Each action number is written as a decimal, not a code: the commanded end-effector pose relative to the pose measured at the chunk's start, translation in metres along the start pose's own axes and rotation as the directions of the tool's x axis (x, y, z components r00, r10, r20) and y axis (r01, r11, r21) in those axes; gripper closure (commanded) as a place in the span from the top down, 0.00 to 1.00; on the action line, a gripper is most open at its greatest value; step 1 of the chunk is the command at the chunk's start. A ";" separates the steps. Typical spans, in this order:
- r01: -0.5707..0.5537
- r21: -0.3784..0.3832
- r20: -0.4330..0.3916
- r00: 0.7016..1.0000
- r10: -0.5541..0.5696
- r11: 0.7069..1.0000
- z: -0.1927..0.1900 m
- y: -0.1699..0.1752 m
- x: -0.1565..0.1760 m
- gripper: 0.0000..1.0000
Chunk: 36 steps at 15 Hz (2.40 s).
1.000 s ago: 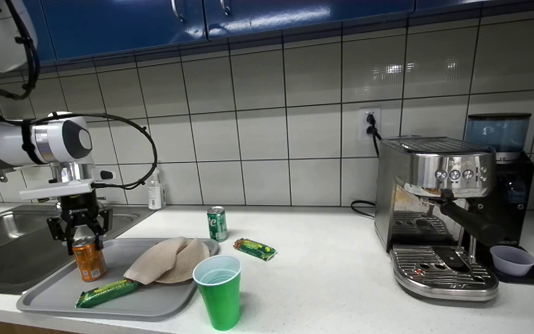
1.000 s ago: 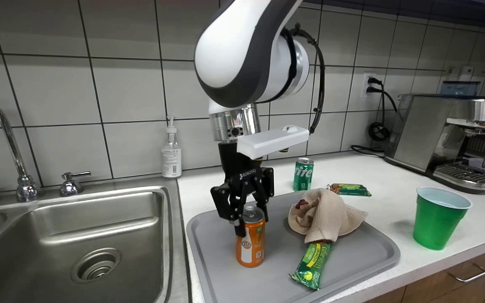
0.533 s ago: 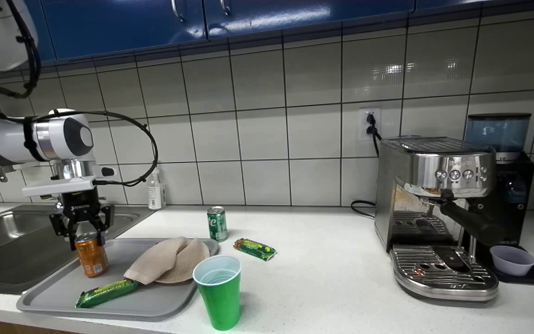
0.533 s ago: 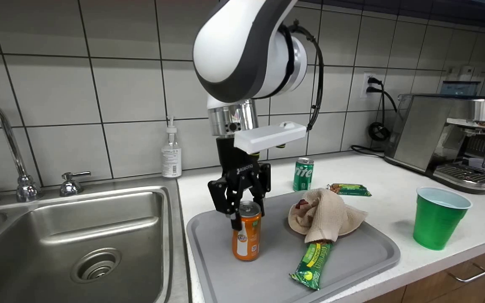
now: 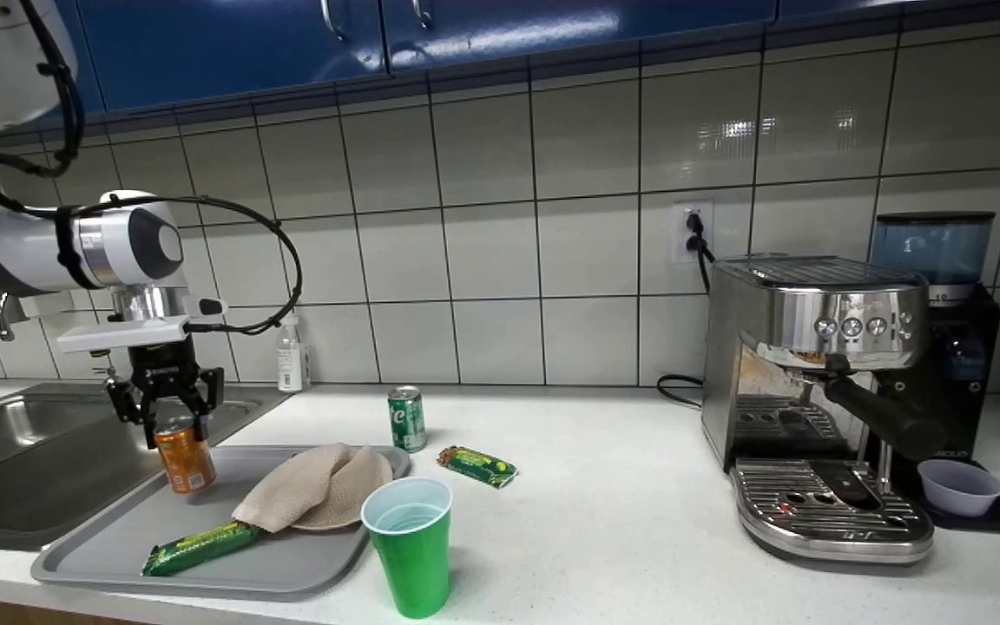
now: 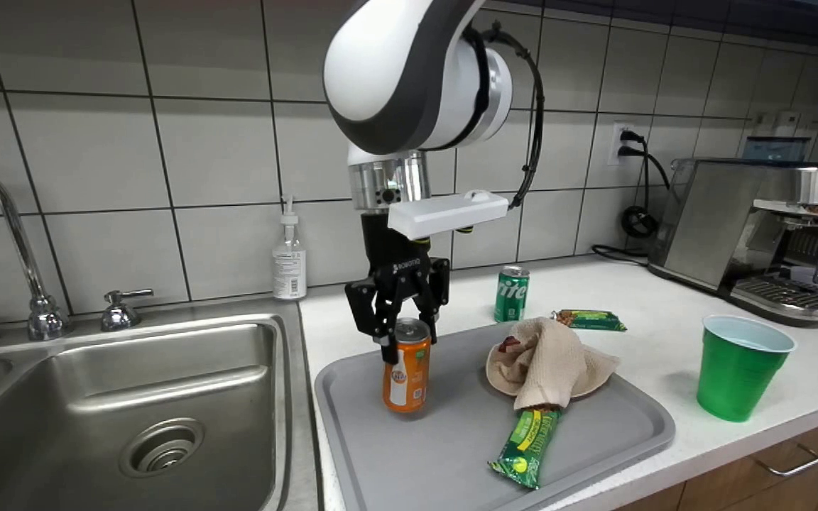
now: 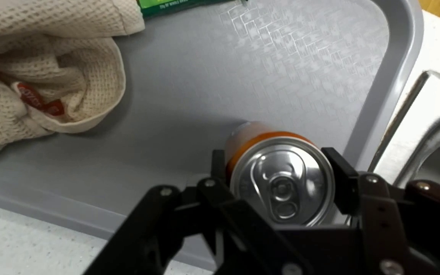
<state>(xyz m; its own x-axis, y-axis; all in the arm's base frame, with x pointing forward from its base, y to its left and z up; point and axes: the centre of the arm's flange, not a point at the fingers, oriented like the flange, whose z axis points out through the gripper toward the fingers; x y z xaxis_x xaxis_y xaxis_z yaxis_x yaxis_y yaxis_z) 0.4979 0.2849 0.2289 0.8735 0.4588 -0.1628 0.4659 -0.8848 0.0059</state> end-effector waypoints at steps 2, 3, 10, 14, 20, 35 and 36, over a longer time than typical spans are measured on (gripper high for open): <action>-0.034 0.003 -0.035 0.999 0.034 0.999 -0.017 0.010 0.018 0.38; -0.037 0.005 -0.040 0.999 0.037 0.999 -0.020 0.012 0.021 0.38; -0.062 0.012 -0.060 0.996 0.063 0.998 -0.025 0.031 0.048 0.38; -0.072 0.015 -0.068 0.995 0.073 0.997 -0.027 0.043 0.064 0.38; -0.085 0.018 -0.082 0.993 0.086 0.996 -0.034 0.059 0.086 0.38; -0.112 0.039 -0.094 0.989 0.116 0.993 -0.034 0.100 0.130 0.38; -0.112 0.042 -0.091 0.989 0.116 0.993 -0.032 0.102 0.131 0.38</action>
<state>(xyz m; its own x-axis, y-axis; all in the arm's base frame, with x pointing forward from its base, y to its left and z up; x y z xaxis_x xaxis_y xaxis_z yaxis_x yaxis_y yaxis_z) 0.6441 0.2587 0.2366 0.9359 0.3482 -0.0531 0.3488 -0.9372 0.0016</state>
